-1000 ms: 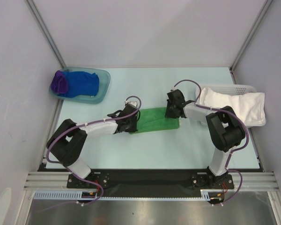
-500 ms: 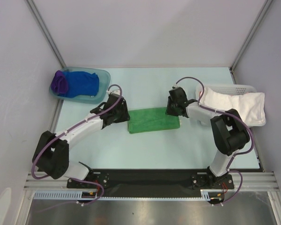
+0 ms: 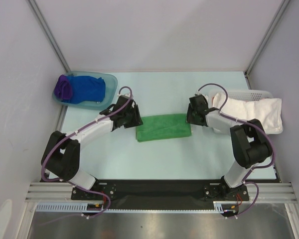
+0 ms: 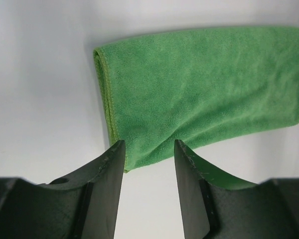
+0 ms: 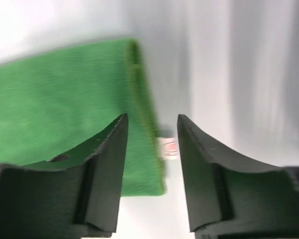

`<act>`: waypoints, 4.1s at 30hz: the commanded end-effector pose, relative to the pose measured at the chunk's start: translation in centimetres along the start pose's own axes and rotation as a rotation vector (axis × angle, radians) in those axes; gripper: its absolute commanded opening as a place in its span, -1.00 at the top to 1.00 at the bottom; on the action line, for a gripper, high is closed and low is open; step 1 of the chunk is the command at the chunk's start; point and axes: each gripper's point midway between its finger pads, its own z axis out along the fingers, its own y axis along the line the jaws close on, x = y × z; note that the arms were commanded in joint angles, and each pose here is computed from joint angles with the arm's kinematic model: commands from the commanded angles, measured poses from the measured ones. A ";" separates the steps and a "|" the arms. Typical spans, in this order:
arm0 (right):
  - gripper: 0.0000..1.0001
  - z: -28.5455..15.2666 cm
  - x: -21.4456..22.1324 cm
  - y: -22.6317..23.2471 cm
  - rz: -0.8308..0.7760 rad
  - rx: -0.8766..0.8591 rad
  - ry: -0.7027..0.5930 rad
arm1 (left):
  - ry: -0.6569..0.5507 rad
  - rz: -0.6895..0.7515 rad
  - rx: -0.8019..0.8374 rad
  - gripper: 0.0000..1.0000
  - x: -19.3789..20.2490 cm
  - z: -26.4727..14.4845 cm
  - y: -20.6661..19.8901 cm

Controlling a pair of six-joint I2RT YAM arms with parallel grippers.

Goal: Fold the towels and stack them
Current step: Fold the towel, then neatly place the folded towel into the bin

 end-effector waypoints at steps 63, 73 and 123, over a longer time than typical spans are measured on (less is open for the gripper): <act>1.00 -7.0 -4.5 -1.4 -0.390 0.511 -0.221 | -0.057 0.194 0.306 -0.02 -1.8 -8.9 -4.1; 1.00 -13.0 -11.4 -4.5 -0.426 0.672 -0.345 | -0.039 0.203 0.334 -0.02 -1.1 -8.8 -4.2; 1.00 -16.5 -16.3 -31.4 0.105 0.955 -0.268 | 0.046 0.222 0.461 0.01 2.0 -9.1 -5.0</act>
